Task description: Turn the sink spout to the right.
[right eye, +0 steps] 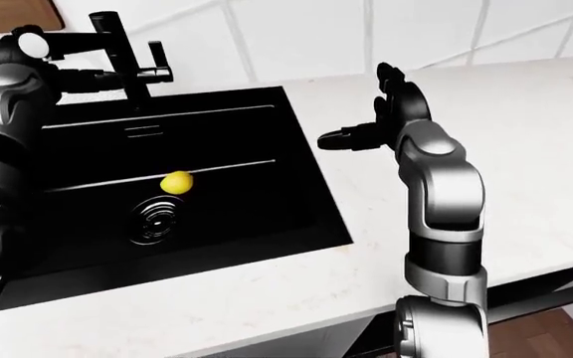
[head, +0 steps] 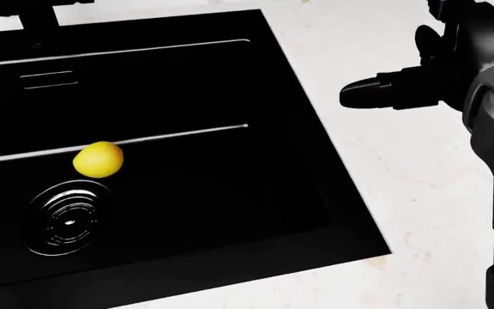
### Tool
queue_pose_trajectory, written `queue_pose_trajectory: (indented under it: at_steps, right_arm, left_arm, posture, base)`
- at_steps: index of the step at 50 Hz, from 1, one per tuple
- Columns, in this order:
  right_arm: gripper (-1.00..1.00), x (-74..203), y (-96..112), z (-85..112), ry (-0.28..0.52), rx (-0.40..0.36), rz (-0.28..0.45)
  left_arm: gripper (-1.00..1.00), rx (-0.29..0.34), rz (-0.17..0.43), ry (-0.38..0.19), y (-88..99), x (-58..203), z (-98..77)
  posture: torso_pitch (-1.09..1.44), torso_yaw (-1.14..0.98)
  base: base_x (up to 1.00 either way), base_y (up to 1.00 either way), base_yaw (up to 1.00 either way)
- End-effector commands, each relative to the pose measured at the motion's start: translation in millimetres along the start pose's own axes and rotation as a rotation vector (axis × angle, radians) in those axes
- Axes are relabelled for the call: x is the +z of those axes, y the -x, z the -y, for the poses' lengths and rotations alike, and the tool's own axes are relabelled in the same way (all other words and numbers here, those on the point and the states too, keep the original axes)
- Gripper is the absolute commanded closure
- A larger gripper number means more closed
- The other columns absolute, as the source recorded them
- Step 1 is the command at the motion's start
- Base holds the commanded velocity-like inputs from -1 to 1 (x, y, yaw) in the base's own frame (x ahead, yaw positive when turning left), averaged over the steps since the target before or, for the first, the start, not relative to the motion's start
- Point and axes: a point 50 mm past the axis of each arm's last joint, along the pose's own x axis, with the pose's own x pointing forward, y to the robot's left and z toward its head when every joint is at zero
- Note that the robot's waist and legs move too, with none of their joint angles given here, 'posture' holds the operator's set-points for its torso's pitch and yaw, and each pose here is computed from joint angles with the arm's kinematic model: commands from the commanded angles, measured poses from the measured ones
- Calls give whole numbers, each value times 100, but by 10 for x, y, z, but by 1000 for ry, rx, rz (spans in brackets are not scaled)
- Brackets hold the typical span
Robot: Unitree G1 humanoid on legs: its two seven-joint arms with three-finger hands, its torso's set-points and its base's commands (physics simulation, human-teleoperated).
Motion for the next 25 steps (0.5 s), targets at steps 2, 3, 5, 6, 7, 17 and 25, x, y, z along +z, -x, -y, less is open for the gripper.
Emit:
queue_pose_trajectory:
  at_steps: [2,3,5,6,7,17,25]
  right_arm:
    - [-100,213,52,30,10,-14,99]
    - [-100,210,52,32,11,-14,99]
    - [-100,212,58,39,9,-15,100]
    - [-100,211,60,39,9,-15,99]
    - [-100,212,61,39,9,-15,99]
    - [-100,211,79,50,8,-17,100]
    - [-100,202,97,59,4,-19,102]
  left_arm:
    - [-100,8,117,22,54,324,-29]
    - [-100,7,117,22,54,324,-24]
    - [-100,4,117,22,55,322,-10]
    - [-100,3,117,22,56,323,-5]
    - [-100,2,117,22,56,324,-2]
    - [-100,-19,120,21,71,348,94]
    - [-100,-34,124,20,85,373,155]
  posture:
    - [0,0]
    - [0,0]
    - [0,0]
    - [0,0]
    - [0,0]
    - [0,0]
    - [0,0]
  base:
    - [0,0,0]
    - [0,0,0]
    - [0,0,0]
    - [0,0,0]
    - [0,0,0]
    - [0,0,0]
    - [0,0,0]
